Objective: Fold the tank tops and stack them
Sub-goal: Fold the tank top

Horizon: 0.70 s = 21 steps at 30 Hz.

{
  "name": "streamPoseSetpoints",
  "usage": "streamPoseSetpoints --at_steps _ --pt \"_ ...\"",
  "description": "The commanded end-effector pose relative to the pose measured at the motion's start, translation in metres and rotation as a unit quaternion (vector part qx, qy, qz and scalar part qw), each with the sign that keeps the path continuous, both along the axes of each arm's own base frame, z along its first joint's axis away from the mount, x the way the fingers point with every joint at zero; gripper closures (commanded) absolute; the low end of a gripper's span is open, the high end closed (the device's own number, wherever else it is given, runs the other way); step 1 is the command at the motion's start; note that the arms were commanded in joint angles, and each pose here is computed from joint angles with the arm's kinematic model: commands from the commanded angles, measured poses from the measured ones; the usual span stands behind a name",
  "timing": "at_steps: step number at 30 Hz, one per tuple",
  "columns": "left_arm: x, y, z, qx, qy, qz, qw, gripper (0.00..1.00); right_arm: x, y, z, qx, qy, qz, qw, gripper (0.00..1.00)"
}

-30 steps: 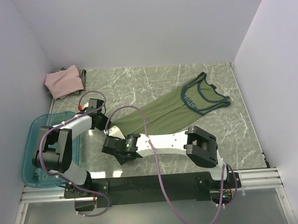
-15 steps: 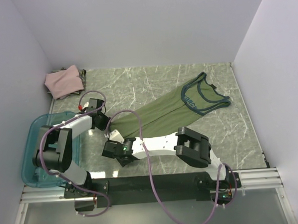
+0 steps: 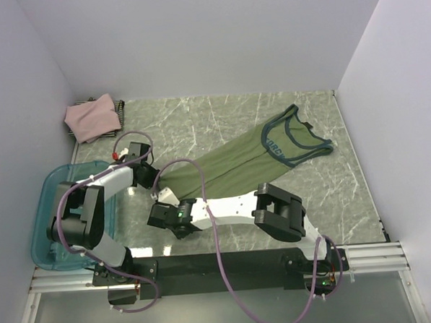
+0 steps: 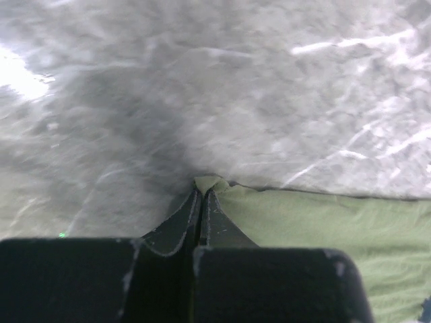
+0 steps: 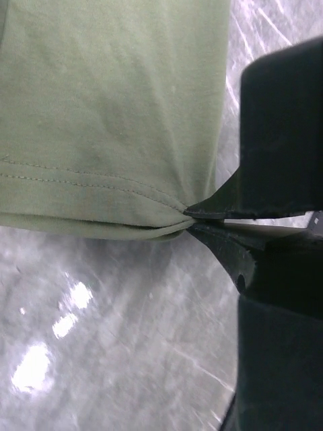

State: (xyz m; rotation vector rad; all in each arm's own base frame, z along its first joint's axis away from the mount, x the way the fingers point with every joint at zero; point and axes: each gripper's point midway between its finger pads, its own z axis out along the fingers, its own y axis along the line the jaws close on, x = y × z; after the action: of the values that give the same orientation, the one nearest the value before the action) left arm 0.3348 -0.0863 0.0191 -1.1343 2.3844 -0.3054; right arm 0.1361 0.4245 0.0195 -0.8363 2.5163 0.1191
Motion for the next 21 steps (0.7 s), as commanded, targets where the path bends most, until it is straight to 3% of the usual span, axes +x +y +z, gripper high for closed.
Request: streamPoseSetpoints --at_steps 1,11,21 --pt "-0.042 0.027 -0.017 0.058 0.076 0.028 0.995 0.99 -0.01 0.024 0.035 0.061 0.018 0.02 0.998 0.94" --pt "-0.053 0.048 0.007 0.08 0.065 0.074 0.992 0.99 -0.029 0.049 0.075 0.141 0.056 0.059 0.987 0.98" --pt "-0.02 0.037 0.058 0.056 -0.003 0.053 0.997 0.99 -0.006 0.045 0.107 0.19 0.055 0.041 0.979 0.98"
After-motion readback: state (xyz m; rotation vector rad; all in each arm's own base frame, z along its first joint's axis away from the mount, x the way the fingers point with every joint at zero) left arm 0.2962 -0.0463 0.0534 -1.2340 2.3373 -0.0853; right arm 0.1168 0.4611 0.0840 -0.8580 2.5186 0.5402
